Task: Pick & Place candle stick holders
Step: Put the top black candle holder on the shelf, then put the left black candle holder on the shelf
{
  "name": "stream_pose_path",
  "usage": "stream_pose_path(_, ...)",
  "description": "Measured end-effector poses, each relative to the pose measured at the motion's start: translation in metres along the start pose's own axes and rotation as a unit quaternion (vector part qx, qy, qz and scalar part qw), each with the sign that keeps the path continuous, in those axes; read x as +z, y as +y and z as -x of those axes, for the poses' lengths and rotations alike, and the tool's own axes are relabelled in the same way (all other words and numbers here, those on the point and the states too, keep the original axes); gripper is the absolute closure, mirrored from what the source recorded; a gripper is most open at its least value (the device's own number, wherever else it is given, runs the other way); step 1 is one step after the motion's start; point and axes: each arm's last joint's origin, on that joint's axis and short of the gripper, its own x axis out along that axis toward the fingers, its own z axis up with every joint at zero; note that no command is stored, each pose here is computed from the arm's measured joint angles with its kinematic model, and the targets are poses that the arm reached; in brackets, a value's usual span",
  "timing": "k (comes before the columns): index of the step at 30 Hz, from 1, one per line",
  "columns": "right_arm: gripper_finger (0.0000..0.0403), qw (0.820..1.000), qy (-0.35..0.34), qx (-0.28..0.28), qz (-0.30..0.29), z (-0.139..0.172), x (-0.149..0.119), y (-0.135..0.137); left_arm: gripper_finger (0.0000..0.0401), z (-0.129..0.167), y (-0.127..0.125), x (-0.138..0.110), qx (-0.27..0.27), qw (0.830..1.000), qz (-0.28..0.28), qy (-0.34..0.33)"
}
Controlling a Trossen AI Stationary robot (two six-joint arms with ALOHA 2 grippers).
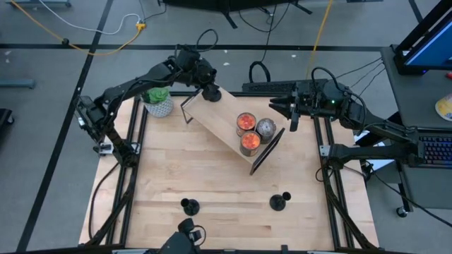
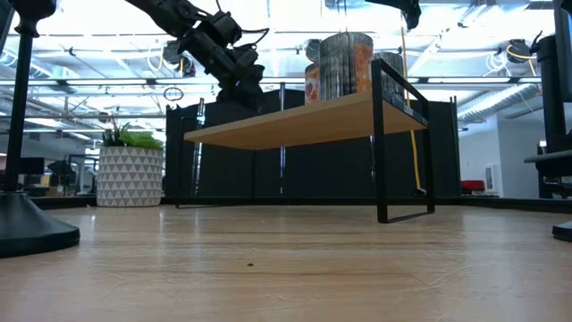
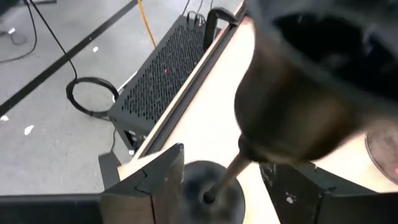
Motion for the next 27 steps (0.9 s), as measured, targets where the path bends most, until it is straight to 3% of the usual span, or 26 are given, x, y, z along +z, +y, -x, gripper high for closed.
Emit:
stream_pose_path(6,0.0312,1.000,0.000,0.000,0.000,0.000,0.000,0.000,0.0160,0.017,-0.007,0.000,0.010,1.000,-0.001,0.013)
stream_pose_path(14,0.0312,1.000,0.000,0.002,0.002,0.000,0.000,0.000,0.0153,0.065,-0.029,-0.005,0.016,0.998,0.014,0.051)
stream_pose_path(27,0.0312,1.000,0.000,0.002,0.002,0.000,0.000,0.000,0.0153,0.141,-0.115,-0.033,-0.057,0.985,0.069,0.147)
